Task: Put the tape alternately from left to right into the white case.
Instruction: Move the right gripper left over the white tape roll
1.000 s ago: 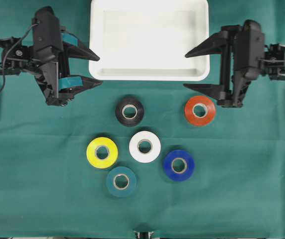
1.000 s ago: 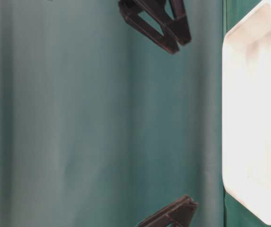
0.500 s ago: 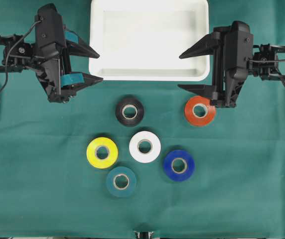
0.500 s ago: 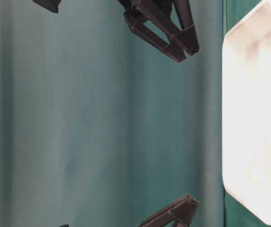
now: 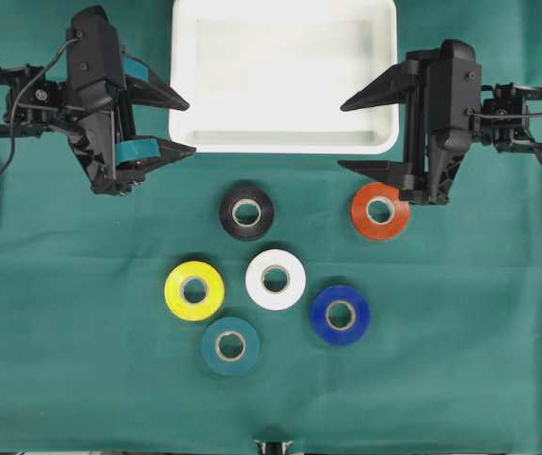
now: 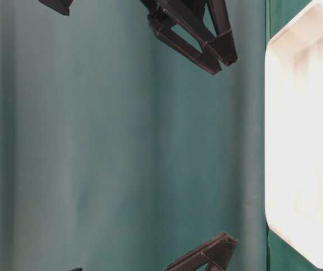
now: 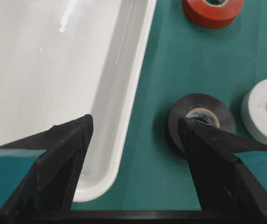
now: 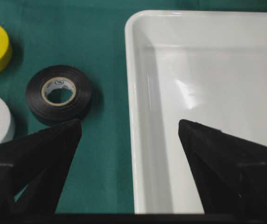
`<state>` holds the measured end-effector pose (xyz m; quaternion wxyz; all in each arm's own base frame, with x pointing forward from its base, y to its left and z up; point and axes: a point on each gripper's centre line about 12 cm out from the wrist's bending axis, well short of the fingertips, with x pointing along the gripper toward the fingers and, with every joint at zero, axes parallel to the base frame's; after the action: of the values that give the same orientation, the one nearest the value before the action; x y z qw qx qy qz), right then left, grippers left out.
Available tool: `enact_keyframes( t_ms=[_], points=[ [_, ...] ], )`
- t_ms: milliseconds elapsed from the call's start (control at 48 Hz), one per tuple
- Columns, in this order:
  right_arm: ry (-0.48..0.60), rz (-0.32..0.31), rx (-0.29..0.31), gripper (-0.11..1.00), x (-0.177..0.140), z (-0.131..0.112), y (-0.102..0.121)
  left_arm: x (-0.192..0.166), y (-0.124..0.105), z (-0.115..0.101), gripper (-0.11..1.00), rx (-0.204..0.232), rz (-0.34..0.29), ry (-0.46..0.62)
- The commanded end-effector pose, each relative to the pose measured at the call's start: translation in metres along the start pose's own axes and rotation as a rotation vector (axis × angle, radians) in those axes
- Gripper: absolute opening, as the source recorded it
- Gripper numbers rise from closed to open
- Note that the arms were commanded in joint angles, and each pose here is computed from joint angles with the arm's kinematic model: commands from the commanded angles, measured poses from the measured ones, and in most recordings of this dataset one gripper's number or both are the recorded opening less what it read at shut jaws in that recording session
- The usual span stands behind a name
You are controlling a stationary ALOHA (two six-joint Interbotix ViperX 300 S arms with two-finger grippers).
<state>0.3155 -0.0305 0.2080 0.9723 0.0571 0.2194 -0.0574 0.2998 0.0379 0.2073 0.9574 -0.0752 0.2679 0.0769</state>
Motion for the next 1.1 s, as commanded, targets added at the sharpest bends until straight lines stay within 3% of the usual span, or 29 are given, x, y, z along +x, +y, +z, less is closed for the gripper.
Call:
enact_keyframes(
  t_ms=[0,646,1083],
  points=[
    [-0.021,0.002,0.003,0.78,-0.001,0.006,0.001,-0.002,0.000,0.010,0.77,-0.003,-0.001,-0.031],
    [0.010,0.098,0.028,0.78,-0.004,-0.007,0.034,-0.002,0.000,0.009,0.77,-0.002,-0.001,-0.029],
    [0.003,0.191,-0.009,0.78,-0.008,-0.010,0.065,-0.002,0.000,0.006,0.77,-0.003,0.000,-0.023]
  ],
)
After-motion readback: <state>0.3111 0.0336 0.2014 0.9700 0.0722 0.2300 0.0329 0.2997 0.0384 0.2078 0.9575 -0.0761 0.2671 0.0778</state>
